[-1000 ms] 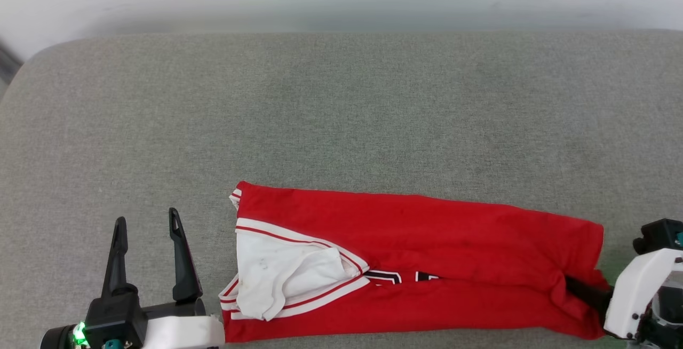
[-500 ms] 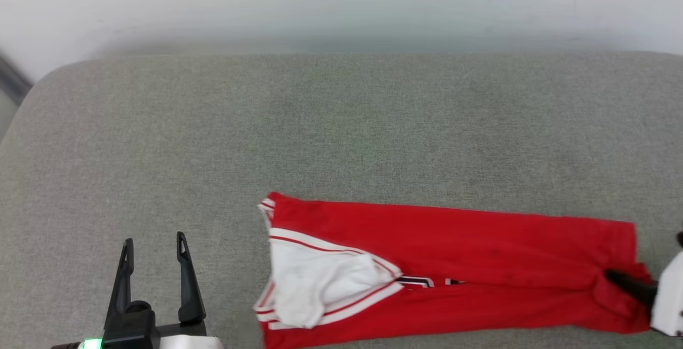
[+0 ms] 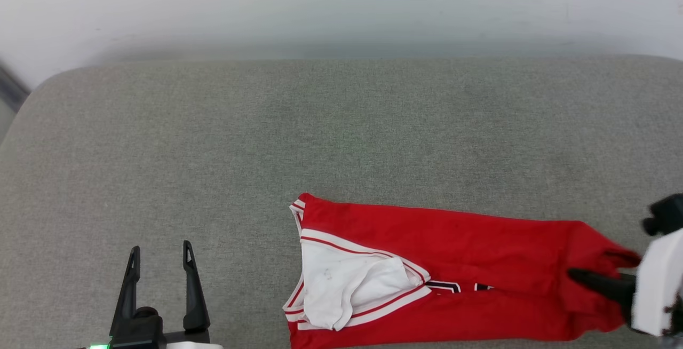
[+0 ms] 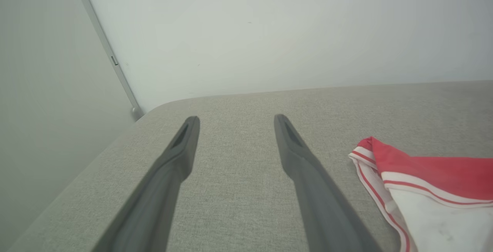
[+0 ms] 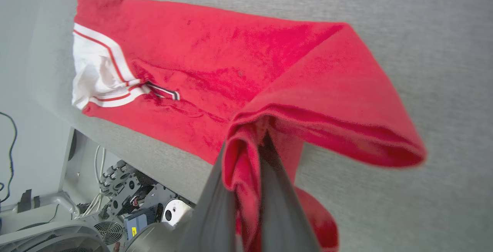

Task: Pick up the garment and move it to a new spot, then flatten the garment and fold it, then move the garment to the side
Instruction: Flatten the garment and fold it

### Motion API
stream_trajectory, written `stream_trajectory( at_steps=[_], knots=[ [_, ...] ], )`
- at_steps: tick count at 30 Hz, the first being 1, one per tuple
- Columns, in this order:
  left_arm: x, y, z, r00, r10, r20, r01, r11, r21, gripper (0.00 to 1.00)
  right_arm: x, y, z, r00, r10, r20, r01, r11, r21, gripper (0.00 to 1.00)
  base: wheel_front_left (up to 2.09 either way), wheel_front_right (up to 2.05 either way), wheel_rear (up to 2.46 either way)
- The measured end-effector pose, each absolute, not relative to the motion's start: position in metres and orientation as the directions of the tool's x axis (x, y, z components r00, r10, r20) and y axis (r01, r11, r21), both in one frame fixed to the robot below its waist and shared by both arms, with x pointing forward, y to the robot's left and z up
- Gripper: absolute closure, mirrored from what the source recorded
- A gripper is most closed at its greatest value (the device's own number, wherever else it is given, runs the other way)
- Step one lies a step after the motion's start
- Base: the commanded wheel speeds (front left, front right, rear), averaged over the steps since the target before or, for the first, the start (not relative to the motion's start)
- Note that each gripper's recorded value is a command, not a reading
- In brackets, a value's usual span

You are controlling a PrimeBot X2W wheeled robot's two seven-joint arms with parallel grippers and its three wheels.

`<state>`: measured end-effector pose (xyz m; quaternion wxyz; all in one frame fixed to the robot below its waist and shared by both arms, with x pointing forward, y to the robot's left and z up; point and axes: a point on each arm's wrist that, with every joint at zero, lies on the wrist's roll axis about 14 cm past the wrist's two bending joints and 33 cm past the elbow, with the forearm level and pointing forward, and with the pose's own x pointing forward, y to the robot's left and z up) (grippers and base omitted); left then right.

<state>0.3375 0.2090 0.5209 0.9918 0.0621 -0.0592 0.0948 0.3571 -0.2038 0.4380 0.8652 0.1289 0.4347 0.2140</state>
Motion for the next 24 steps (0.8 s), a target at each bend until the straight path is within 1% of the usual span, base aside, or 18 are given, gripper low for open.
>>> stream_trajectory(
  at_steps=[3, 4, 5, 6, 7, 15, 16, 17, 18, 21, 24],
  knots=[
    [0.338, 0.208, 0.518, 0.976, 0.179, 0.12, -0.192, 0.975, 0.111, 0.0, 0.354, -0.164, 0.447, 0.476, 0.574, -0.667, -0.359, 0.819, 0.449, 1.0, 0.0, 0.0, 0.0],
    [0.338, 0.208, 0.518, 0.976, 0.179, 0.12, -0.192, 0.975, 0.111, 0.0, 0.354, -0.164, 0.447, 0.476, 0.574, -0.667, -0.359, 0.819, 0.449, 1.0, 0.0, 0.0, 0.0],
    [0.339, 0.207, 0.517, 0.977, 0.176, 0.117, -0.189, 0.976, 0.11, 0.0, 0.355, -0.152, 0.451, 0.461, 0.597, -0.656, -0.397, 0.8, 0.45, 1.0, 0.0, 0.0, 0.0],
    [0.342, 0.207, 0.516, 0.978, 0.174, 0.112, -0.186, 0.977, 0.106, 0.0, 0.355, -0.128, 0.456, 0.419, 0.635, -0.649, -0.465, 0.764, 0.448, 1.0, 0.0, 0.0, 0.0],
    [0.342, 0.207, 0.516, 0.978, 0.174, 0.112, -0.186, 0.977, 0.106, 0.0, 0.355, -0.128, 0.456, 0.419, 0.635, -0.649, -0.465, 0.764, 0.448, 1.0, 0.0, 0.0, 0.0],
    [0.357, 0.203, 0.509, 0.982, 0.162, 0.096, -0.171, 0.98, 0.101, 0.0, 0.365, -0.032, 0.469, 0.262, 0.734, -0.627, -0.688, 0.597, 0.411, 1.0, 0.0, 0.0, 0.0],
    [0.36, 0.203, 0.508, 0.983, 0.159, 0.094, -0.169, 0.98, 0.101, 0.0, 0.366, -0.021, 0.468, 0.244, 0.739, -0.628, -0.709, 0.578, 0.404, 1.0, 0.0, 0.0, 0.0],
    [0.363, 0.202, 0.505, 0.984, 0.156, 0.086, -0.164, 0.981, 0.1, 0.0, 0.368, -0.002, 0.466, 0.211, 0.743, -0.635, -0.744, 0.543, 0.389, 1.0, 0.0, 0.0, 0.0],
    [0.363, 0.202, 0.505, 0.984, 0.156, 0.086, -0.164, 0.981, 0.1, 0.0, 0.368, -0.002, 0.466, 0.211, 0.743, -0.635, -0.744, 0.543, 0.389, 1.0, 0.0, 0.0, 0.0],
    [0.369, 0.202, 0.503, 0.985, 0.155, 0.081, -0.163, 0.982, 0.1, 0.0, 0.367, 0.017, 0.452, 0.163, 0.72, -0.674, -0.79, 0.505, 0.349, 1.0, 0.0, 0.0, 0.0],
    [0.372, 0.202, 0.499, 0.985, 0.155, 0.07, -0.162, 0.982, 0.099, 0.0, 0.368, 0.025, 0.431, 0.132, 0.682, -0.719, -0.807, 0.495, 0.321, 1.0, 0.0, 0.0, 0.0]
  ],
)
